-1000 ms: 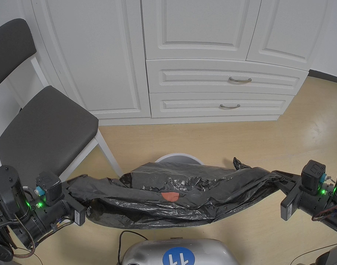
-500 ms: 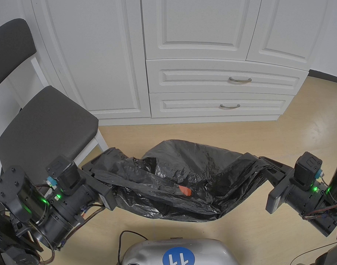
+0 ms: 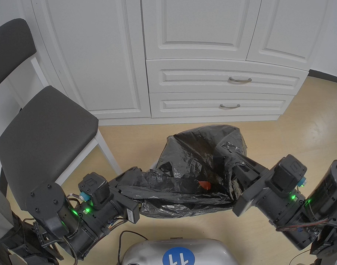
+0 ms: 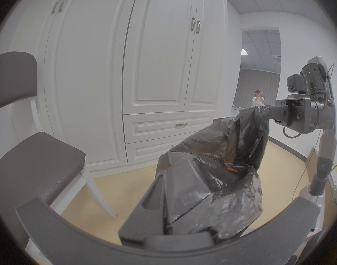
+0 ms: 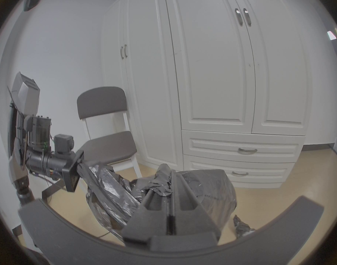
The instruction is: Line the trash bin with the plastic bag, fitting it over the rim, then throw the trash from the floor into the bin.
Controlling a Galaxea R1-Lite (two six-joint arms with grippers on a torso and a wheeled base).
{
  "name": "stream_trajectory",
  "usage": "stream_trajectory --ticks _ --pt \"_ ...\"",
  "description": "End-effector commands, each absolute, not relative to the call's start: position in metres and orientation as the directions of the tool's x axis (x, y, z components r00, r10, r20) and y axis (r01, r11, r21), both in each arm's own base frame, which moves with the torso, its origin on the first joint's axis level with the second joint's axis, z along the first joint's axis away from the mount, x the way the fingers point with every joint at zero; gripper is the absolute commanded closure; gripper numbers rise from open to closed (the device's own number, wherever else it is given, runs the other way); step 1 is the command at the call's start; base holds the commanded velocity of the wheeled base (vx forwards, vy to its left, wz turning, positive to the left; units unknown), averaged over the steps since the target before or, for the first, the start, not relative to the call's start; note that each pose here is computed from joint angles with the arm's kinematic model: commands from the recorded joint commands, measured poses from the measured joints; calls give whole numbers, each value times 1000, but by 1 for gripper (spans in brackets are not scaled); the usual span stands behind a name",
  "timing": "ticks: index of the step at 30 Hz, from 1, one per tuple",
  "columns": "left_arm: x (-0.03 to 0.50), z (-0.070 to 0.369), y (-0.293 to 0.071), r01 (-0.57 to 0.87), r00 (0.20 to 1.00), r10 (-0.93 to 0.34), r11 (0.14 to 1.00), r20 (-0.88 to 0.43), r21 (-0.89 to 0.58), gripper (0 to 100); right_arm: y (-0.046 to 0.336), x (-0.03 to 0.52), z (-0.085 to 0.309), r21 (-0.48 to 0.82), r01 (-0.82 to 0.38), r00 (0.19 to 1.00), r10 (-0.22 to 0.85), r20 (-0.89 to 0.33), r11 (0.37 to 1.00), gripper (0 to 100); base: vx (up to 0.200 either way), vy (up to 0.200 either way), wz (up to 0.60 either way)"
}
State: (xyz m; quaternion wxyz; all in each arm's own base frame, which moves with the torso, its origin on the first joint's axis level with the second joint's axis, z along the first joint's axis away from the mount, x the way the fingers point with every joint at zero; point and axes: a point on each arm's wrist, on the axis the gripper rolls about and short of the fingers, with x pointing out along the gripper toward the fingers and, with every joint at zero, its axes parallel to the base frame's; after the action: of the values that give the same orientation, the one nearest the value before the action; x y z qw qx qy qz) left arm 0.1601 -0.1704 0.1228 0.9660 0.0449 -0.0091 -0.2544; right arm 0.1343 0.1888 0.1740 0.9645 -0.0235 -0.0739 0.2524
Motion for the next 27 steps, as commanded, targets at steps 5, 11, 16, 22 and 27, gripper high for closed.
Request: stream_trajectory --ticks 5,11,16,22,27 --pt "162 109 -175 467 884 -463 877 -61 111 100 212 145 141 -110 -499 857 508 80 859 100 0 0 0" --pt "165 104 -176 411 911 -404 902 -76 130 100 213 146 142 -104 -500 856 509 89 860 100 0 0 0" --pt "165 104 -176 394 919 -387 909 -77 135 100 214 146 143 -101 -502 855 510 91 859 100 0 0 0" --pt "165 104 -176 394 919 -387 909 -77 135 100 215 147 144 -95 -503 854 511 98 859 100 0 0 0" --pt "166 103 -176 393 919 -386 909 -81 137 100 218 148 145 -87 -514 847 521 104 853 100 0 0 0"
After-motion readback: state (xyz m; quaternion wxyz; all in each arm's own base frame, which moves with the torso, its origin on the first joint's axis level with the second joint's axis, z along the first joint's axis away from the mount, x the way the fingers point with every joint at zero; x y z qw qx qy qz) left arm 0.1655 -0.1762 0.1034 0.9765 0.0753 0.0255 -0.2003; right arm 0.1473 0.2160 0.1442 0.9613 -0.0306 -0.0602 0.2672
